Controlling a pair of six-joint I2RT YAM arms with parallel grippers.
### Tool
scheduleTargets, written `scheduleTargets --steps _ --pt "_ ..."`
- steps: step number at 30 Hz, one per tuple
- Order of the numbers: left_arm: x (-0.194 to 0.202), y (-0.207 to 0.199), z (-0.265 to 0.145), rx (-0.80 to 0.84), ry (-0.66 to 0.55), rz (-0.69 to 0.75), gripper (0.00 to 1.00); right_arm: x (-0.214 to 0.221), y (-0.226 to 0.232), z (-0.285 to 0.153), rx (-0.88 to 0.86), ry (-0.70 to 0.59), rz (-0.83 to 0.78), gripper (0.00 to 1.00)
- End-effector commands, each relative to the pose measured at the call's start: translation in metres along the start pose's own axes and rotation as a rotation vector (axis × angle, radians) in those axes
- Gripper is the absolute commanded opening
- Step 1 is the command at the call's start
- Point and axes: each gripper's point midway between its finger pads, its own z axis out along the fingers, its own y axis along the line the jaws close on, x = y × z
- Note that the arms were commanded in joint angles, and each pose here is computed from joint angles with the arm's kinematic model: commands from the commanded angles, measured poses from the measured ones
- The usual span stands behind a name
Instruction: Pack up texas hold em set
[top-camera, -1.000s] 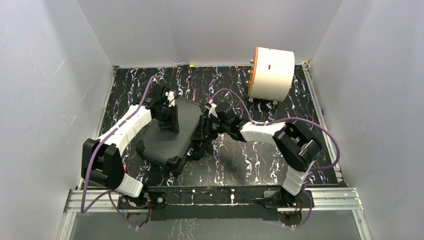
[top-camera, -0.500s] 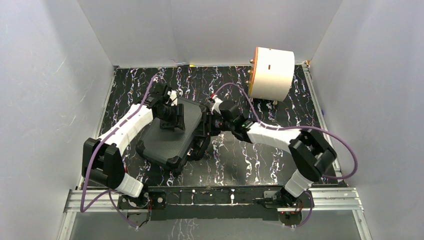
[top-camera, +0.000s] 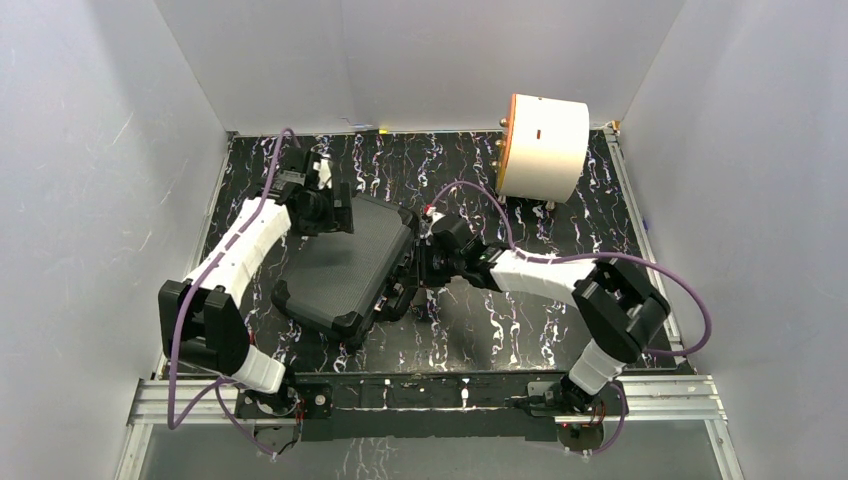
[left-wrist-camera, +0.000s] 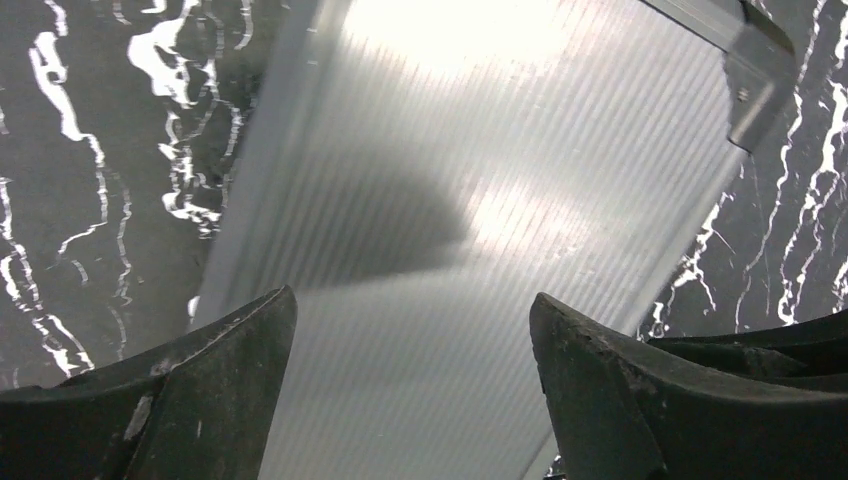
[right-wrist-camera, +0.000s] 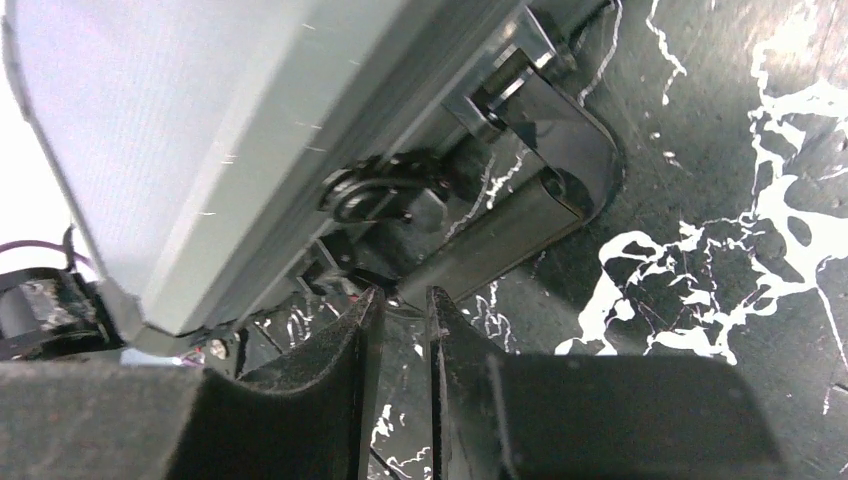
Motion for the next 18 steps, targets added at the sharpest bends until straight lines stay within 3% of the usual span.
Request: scheduleTargets --steps 1,11,15,18 --pt "-0.003 0.029 -0.007 -0.056 -0.010 -0.030 0.88 0.001 -0.004 0.012 0.036 0.025 -0.003 0.29" --pt "0.030 0.051 0.015 -0.057 0.117 -0.093 0.97 -0.004 0.006 0.026 0.010 0.050 -0.014 0.28" --pt "0.050 0.057 0.026 -0.073 0.176 -0.105 0.96 -0.002 -0.001 0.034 0.036 0.060 -0.010 0.28" --pt "0.063 0.059 0.033 -0.076 0.232 -0.106 0.90 0.001 -0.006 0.038 0.056 0.076 -0.004 0.28"
